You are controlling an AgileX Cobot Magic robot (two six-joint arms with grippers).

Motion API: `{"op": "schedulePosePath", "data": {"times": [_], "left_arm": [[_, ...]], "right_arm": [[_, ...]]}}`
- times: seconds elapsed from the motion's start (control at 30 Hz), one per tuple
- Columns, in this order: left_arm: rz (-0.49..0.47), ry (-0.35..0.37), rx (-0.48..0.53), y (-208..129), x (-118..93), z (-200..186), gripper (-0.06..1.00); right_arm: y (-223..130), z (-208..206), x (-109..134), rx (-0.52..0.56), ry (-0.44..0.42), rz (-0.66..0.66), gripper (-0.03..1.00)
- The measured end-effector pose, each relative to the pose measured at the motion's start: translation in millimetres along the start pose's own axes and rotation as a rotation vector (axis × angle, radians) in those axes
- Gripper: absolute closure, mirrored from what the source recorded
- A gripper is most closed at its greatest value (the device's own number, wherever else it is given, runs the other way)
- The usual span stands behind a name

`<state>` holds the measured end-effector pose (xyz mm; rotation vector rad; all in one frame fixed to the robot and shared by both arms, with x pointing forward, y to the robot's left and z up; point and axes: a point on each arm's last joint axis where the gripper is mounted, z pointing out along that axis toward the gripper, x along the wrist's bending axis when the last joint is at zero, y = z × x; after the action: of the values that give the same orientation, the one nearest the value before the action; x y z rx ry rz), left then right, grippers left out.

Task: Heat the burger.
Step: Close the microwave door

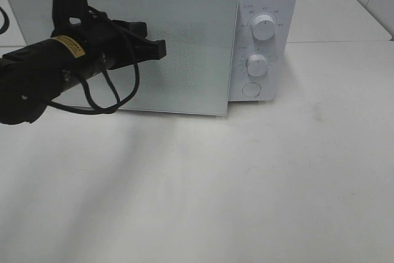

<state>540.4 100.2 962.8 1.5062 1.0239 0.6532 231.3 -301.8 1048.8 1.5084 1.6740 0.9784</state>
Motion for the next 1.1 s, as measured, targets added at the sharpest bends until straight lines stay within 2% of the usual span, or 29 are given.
{"op": "schedulePosePath", "data": {"times": [0.33, 0.6, 0.73, 0.87, 1.1], "left_arm": [[-0.03, -0.008, -0.004, 6, -12, 28, 0.94], [0.031, -0.038, 0.05, 6, -24, 52, 0.94], [0.018, -0.033, 0.059, 9, -24, 60, 0.94], [0.045, -0.038, 0.111, 5, -25, 66, 0.94], [0.031, -0.027, 0.189, 5, -22, 63, 0.94]], "right_arm": [[0, 0, 0, 0.0, 0.0, 0.0, 0.23], [0, 0, 0, 0.0, 0.0, 0.0, 0.23], [0, 0, 0, 0.0, 0.0, 0.0, 0.23], [0, 0, 0, 0.0, 0.0, 0.0, 0.23], [0, 0, 0, 0.0, 0.0, 0.0, 0.23]]}}
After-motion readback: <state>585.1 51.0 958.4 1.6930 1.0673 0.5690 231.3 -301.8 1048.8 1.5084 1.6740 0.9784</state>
